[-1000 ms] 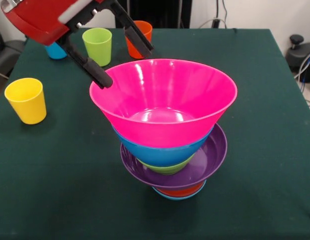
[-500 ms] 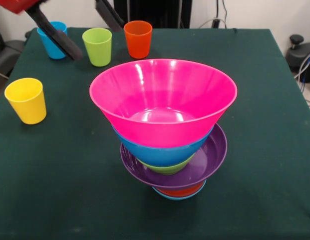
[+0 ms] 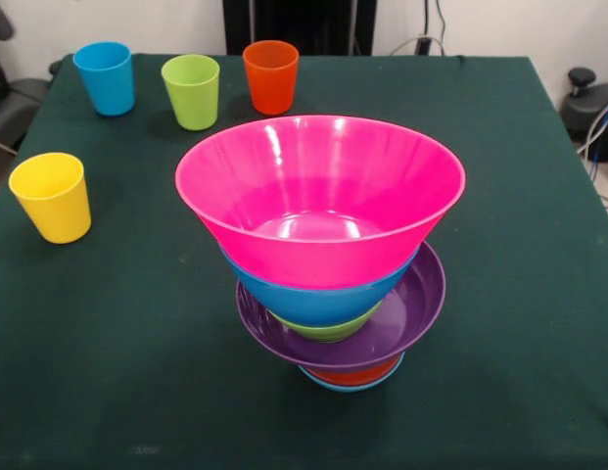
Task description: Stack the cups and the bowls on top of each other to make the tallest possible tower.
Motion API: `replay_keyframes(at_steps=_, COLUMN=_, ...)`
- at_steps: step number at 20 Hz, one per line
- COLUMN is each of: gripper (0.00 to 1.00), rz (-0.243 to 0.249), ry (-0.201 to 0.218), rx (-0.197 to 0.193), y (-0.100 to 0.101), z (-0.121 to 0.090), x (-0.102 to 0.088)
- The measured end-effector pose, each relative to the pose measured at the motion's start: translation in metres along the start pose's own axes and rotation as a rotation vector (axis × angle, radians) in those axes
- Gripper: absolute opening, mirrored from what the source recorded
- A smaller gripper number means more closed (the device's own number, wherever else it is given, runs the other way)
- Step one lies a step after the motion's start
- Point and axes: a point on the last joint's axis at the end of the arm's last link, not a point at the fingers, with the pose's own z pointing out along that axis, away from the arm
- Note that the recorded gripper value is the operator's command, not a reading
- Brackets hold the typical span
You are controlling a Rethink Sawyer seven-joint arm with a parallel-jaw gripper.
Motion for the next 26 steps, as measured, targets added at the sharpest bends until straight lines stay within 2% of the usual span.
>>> replay_keyframes(at_steps=3, gripper=1.00, rz=0.004, ry=-0.041, rx=0.074, y=-0.011, z=-0.003, x=0.006)
replay_keyframes(at_steps=4, gripper=1.00, rz=0.002, ry=-0.066, rx=0.112, y=-0.014, z=-0.002, x=0.006)
replay_keyframes(at_steps=8, gripper=1.00, rz=-0.012, ry=-0.153, rx=0.222, y=-0.019, z=0.006, x=-0.001)
replay_keyframes(at_steps=10, gripper=1.00, rz=-0.018, ry=-0.198, rx=0.264, y=-0.018, z=0.013, x=-0.008)
replay_keyframes(at_steps=13, gripper=1.00, rz=-0.020, ry=-0.258, rx=0.307, y=-0.009, z=0.028, x=-0.019)
replay_keyframes(at_steps=16, gripper=1.00, rz=-0.022, ry=-0.281, rx=0.324, y=-0.001, z=0.036, x=-0.024)
replay_keyframes(at_steps=17, gripper=1.00, rz=-0.022, ry=-0.299, rx=0.343, y=0.009, z=0.047, x=-0.029)
replay_keyframes(at_steps=21, gripper=1.00, rz=-0.013, ry=-0.313, rx=0.362, y=0.025, z=0.062, x=-0.035)
replay_keyframes(at_steps=26, gripper=1.00, rz=0.005, ry=-0.298, rx=0.375, y=0.041, z=0.080, x=-0.032)
